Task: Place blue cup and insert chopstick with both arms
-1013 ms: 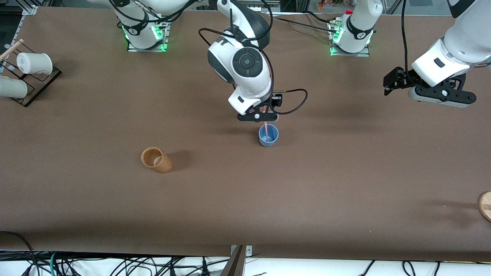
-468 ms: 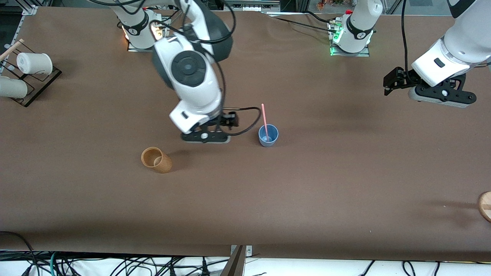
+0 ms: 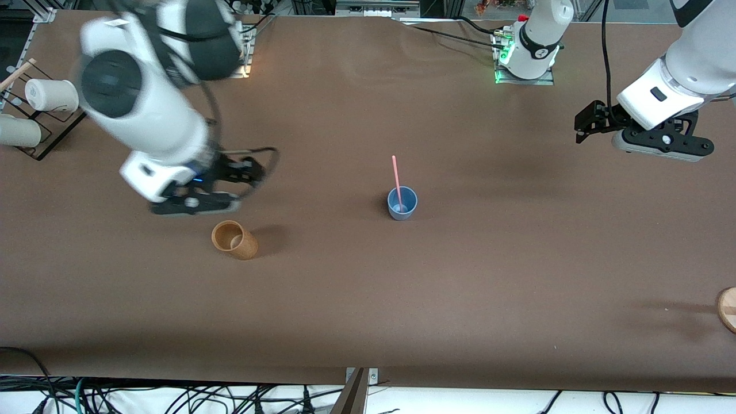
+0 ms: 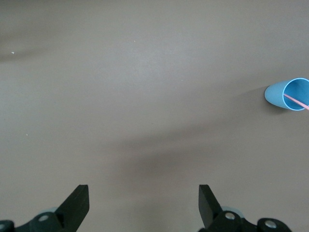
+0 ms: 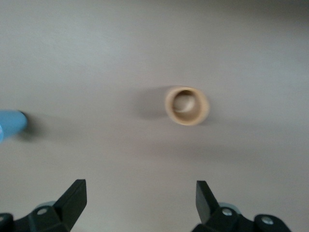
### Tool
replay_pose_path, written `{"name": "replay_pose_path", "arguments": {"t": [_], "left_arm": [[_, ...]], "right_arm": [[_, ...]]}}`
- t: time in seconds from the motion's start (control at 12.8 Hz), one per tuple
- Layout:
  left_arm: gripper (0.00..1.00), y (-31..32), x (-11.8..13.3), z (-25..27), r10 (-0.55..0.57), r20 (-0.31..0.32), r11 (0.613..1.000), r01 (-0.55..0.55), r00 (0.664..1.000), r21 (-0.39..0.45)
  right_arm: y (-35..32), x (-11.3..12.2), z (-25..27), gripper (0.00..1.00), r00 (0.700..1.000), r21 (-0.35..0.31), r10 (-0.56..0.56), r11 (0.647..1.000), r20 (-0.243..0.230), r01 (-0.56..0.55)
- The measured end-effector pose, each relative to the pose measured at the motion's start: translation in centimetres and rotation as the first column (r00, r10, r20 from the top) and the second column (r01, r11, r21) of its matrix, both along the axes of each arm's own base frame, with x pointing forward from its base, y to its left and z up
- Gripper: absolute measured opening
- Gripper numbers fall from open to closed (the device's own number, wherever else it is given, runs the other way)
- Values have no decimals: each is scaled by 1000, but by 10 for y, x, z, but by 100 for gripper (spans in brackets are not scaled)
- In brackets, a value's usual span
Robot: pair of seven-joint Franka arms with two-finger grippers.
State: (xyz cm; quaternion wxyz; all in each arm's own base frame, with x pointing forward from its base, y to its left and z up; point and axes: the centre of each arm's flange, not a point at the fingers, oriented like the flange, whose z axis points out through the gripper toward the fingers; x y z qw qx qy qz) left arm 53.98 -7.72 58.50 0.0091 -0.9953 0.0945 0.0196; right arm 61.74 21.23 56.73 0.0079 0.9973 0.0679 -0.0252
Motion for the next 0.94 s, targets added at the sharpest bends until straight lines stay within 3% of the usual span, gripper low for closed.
{"name": "replay_pose_path", "arguments": {"t": [0.39, 0.62, 0.94], "left_arm": [[100, 0, 0, 0, -1, 1, 1000, 1, 1000, 0], [100, 0, 2, 0, -1, 8, 1000, 1, 1000, -1], [100, -1, 2, 0, -1, 9, 1000, 1, 1000, -1]], "right_arm": [[-158, -57, 47, 100, 999, 33, 41, 999, -11, -41], [-150, -88, 61, 100, 997, 7, 78, 997, 6, -78], [-145, -85, 57, 100, 997, 3, 81, 997, 4, -81]]}}
